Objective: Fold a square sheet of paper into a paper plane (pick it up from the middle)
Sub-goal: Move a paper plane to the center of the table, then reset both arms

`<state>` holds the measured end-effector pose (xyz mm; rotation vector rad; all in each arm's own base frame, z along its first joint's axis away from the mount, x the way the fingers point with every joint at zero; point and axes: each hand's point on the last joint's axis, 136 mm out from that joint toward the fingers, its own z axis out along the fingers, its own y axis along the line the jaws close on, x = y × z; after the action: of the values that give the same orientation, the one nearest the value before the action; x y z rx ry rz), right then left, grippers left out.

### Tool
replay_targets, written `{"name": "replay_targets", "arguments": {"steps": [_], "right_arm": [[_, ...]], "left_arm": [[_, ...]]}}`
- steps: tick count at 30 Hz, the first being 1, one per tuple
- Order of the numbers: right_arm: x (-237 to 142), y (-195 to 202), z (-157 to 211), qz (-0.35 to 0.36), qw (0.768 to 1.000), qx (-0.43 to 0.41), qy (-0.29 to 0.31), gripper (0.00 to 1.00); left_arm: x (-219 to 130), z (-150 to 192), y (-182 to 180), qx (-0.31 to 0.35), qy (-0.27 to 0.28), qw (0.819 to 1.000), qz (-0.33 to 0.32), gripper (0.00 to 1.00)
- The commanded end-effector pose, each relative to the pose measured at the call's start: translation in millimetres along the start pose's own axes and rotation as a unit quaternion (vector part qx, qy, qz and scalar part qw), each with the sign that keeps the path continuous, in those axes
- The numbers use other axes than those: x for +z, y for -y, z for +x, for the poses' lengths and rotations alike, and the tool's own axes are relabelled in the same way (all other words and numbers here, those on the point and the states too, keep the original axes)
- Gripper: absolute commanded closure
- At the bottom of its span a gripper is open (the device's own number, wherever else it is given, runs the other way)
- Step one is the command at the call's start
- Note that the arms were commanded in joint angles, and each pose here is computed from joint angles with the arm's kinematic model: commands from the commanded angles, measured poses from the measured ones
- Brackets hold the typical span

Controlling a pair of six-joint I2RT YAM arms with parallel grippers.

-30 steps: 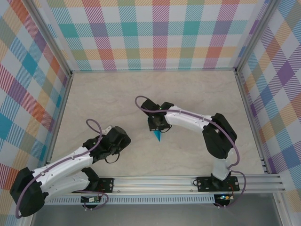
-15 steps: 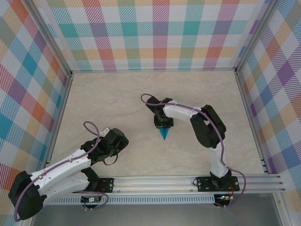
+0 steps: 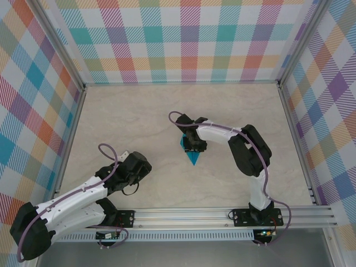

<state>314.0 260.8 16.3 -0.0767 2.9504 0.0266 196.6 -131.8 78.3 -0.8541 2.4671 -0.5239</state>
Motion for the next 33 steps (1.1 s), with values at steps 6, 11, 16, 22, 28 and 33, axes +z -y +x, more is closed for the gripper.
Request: {"name": "replay_targets", "arguments": {"steps": [6,11,16,22,28,33], "right_arm": [[-67,-5,-12,-0.062,0.995,-0.047,0.063,0.39],[-121,15,-17,-0.067,0.989,-0.028,0.13,0.3],[-174,89,-25,0.023,0.966,0.036,0.257,0.23],[-178,187,-40,0.147,0.919,0.06,0.361,0.15],[-117,250,-44,0.137,0.922,0.103,0.347,0.15],[-76,246,-58,0.073,0.926,0.08,0.361,0.15]], "left_arm": [[-12,-19,-1,0.04,0.038,0.998,-0.018,0.44],[-18,-30,-1,0.067,0.06,0.995,-0.032,0.4],[-31,-54,0,0.13,0.115,0.983,-0.058,0.28],[-49,-111,-9,0.199,0.212,0.944,-0.155,0.17],[-42,-168,-43,0.178,0.248,0.914,-0.268,0.15],[-25,-197,-48,0.2,0.281,0.901,-0.264,0.12]]}}
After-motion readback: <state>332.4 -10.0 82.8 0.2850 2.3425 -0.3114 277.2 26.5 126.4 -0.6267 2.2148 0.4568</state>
